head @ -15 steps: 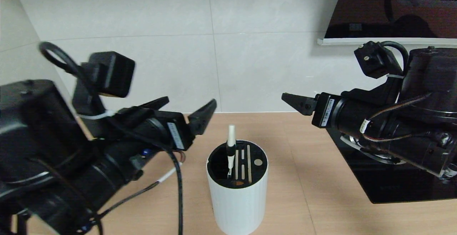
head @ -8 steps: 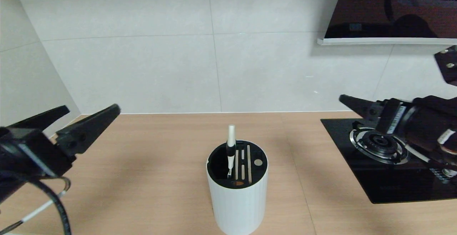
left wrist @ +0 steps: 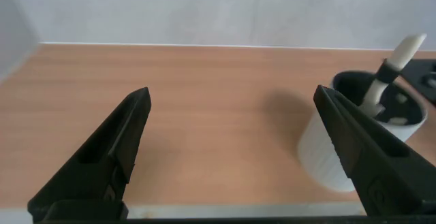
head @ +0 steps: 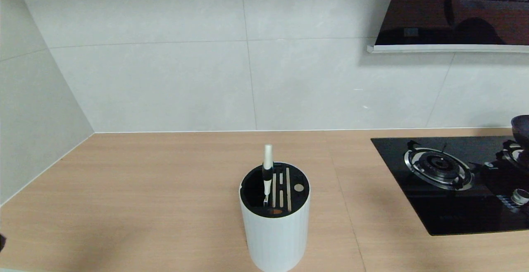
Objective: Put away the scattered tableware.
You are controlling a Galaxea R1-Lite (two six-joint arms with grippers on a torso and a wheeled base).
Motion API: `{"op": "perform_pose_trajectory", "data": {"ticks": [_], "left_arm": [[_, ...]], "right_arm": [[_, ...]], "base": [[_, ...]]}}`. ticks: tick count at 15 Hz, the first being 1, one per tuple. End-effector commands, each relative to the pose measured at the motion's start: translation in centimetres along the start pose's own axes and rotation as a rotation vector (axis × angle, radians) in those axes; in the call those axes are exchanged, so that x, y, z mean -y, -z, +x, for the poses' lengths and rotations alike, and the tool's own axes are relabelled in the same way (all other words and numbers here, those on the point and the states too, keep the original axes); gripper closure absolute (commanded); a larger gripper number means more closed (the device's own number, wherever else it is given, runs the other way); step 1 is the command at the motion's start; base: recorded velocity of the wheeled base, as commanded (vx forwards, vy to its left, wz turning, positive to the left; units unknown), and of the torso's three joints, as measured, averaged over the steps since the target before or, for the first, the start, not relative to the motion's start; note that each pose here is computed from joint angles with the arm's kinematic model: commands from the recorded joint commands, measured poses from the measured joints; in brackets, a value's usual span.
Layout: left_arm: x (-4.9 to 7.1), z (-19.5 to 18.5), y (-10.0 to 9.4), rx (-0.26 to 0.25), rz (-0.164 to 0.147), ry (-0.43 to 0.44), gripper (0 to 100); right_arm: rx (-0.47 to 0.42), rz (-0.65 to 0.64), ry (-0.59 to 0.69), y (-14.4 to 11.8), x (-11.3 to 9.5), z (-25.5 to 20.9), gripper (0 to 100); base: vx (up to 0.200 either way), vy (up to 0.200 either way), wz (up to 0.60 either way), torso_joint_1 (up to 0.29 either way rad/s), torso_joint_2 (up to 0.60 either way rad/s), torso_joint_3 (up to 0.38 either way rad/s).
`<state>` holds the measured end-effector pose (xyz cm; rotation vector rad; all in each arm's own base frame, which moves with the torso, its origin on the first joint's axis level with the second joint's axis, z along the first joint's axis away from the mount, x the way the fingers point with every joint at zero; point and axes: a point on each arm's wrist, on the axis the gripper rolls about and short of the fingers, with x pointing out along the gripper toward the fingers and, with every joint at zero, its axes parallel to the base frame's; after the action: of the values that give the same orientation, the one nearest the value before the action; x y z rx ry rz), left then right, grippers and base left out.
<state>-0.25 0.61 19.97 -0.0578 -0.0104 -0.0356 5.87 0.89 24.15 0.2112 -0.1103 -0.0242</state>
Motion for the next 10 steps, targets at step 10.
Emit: {"op": "perform_pose_trajectory", "data": {"ticks": [10], "left_arm": [[0.2,-5.6,4.8,0.237,0.052,-0.194,0]], "right_arm": [[0.312,-0.205,0.207,5.0,3.1,-13.4,0]], "base": [[0.000,0.000,0.00,0.000,0.00,0.000]]}}
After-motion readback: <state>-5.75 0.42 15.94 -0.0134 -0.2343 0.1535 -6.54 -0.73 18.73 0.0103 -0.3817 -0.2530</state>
